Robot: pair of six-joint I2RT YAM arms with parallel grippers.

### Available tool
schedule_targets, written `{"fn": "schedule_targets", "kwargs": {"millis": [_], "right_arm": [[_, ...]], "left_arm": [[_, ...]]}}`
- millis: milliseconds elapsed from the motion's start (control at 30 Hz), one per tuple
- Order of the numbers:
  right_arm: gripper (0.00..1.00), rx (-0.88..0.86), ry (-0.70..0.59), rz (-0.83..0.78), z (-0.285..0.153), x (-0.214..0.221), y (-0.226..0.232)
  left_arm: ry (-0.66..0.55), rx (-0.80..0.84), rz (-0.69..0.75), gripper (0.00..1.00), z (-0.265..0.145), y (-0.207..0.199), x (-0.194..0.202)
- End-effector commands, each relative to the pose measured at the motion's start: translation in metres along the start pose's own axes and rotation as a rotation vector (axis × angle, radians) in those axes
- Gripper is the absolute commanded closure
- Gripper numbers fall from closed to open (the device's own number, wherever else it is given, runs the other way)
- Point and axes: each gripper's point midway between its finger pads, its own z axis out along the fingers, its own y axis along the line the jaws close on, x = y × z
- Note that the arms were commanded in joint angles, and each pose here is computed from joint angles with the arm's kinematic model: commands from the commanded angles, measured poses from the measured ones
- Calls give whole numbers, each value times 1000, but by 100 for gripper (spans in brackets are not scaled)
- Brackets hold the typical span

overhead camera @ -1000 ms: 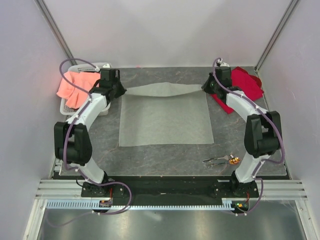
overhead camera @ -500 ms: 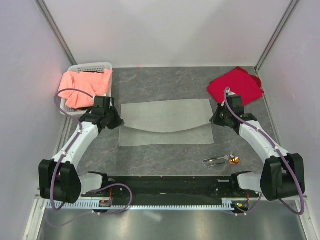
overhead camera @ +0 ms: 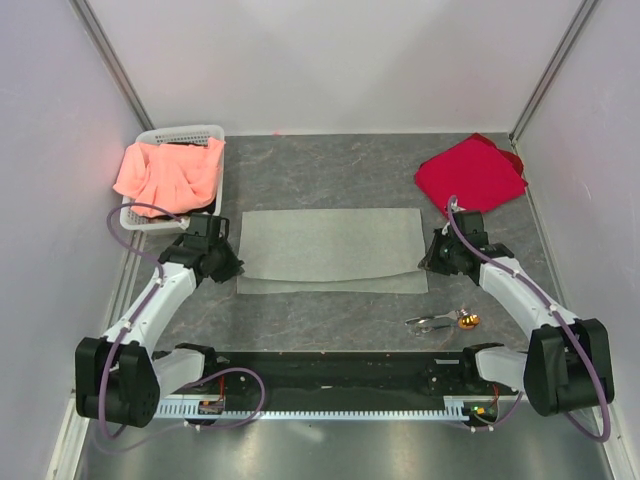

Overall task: Fold the napkin into a case and place the utensils inside
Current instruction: Fold and flatten the napkin at the center of the board.

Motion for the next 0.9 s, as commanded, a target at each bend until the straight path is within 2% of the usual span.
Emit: {"fn": "schedule_targets", "kwargs": {"millis": [0,133,267,500,867], "right_arm": [[100,-34,-13,20,-7,0,7],[100,-53,-36,25,-23,-7,14],[100,-53,-28,38,-27,-3,14],[100,-23,46,80,-4,28,-2],[100,29,103,107,19,49,-19]], "left_arm": [[-52,-34,-61,98,-4,4,-10],[-75,-70,-67,98,-2,12,-12],[-44,-105,-82,98,7,19,-4],[-6,-139,-76,98,22,25,3],[25,-176,-70,98,36,33,10]]}}
